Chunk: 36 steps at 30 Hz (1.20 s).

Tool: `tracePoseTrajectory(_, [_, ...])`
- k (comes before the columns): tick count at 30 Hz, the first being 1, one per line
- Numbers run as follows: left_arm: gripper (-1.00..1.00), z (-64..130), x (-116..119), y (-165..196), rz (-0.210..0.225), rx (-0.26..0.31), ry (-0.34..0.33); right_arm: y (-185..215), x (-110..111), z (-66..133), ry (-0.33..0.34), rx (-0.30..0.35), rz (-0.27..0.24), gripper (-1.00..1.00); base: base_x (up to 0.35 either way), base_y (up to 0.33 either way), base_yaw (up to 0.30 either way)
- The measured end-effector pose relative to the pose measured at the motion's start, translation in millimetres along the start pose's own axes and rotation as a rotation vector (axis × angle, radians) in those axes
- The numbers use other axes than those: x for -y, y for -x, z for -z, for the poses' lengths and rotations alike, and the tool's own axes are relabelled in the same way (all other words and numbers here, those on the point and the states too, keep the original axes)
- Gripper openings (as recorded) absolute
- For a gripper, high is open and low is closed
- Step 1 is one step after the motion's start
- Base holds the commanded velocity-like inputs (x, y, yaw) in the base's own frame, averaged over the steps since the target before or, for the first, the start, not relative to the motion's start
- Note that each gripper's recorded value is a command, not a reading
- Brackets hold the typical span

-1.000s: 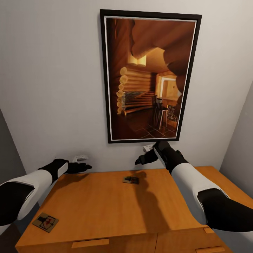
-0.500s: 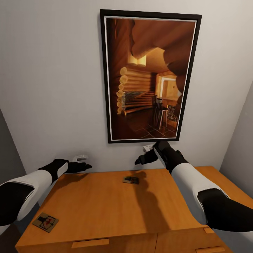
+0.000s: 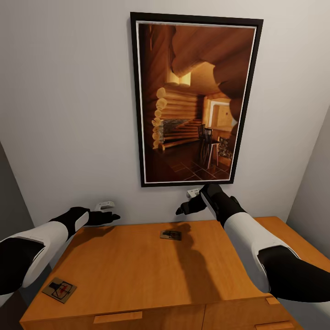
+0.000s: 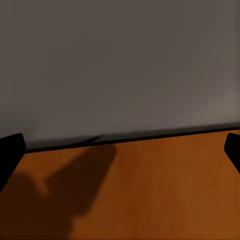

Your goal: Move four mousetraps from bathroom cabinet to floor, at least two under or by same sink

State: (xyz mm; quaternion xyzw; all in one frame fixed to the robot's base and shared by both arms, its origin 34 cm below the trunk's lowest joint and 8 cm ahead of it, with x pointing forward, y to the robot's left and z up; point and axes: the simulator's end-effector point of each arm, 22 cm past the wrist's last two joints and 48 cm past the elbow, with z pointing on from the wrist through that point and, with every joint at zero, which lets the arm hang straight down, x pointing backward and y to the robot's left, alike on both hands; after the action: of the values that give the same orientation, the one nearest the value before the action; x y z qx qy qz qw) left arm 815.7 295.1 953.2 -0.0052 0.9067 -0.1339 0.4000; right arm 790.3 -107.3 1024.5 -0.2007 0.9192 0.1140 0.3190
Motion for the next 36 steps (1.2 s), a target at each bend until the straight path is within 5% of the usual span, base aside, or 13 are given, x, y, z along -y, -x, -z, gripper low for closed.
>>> tracePoseTrajectory(36, [1.00, -1.1, 5.1, 0.6, -0.001, 0.000, -0.007, -1.5, 7.6, 1.6, -0.005, 0.001, -0.003, 1.00, 0.000, 0.000, 0.000])
